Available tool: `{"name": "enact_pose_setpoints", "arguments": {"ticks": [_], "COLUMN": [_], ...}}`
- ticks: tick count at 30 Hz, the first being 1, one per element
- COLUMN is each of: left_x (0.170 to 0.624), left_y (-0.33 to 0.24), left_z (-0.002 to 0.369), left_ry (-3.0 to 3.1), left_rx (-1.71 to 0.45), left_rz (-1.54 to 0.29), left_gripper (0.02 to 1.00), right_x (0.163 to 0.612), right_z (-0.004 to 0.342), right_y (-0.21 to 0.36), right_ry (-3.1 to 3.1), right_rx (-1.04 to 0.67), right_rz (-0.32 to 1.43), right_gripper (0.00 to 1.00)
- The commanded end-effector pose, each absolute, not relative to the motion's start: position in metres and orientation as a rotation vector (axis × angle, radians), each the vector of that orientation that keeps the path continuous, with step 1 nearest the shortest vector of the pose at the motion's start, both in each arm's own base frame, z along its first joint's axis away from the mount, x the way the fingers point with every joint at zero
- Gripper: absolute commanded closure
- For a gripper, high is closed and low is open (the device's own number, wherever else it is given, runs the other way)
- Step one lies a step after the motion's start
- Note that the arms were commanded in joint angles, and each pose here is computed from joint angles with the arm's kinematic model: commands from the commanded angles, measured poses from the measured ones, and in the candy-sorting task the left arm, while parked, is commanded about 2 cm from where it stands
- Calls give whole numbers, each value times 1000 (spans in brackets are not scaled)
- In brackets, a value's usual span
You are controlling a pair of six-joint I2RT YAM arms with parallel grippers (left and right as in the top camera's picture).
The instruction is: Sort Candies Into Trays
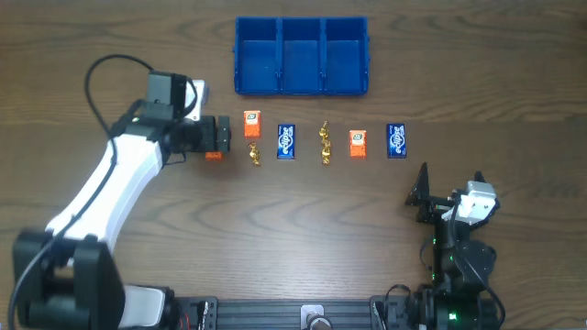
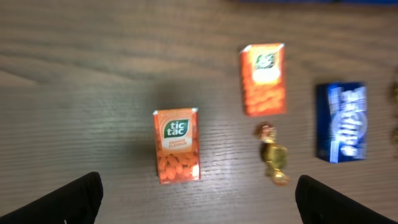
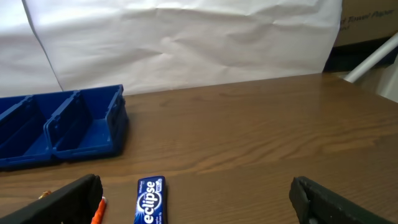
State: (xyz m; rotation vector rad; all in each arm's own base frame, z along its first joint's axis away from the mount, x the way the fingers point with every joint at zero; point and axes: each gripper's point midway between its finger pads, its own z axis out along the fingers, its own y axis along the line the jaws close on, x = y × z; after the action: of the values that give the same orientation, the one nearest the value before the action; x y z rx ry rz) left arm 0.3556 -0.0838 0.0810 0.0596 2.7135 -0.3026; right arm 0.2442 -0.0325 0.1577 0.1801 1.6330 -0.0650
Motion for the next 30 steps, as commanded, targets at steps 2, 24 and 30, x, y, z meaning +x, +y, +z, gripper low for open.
{"name": "enact_pose_setpoints", "arguments": {"ticks": [2, 24, 30], "left_x": [359, 362, 363], "left_y": [-83, -77, -80], "left_z": [40, 3, 4], "left_ry": [2810, 2861, 2850], "left_rx": [43, 112, 128], "left_rz": [-276, 5, 17], "left_gripper": [18, 183, 244], "right_x": [244, 244, 244], "right_z": [158, 158, 158], "right_y": [-33, -33, -33], "right_ry": [1633, 1633, 1633], "right_rx": [183, 183, 183], "right_rz": [-66, -66, -66], "right_gripper": [1, 1, 1]}}
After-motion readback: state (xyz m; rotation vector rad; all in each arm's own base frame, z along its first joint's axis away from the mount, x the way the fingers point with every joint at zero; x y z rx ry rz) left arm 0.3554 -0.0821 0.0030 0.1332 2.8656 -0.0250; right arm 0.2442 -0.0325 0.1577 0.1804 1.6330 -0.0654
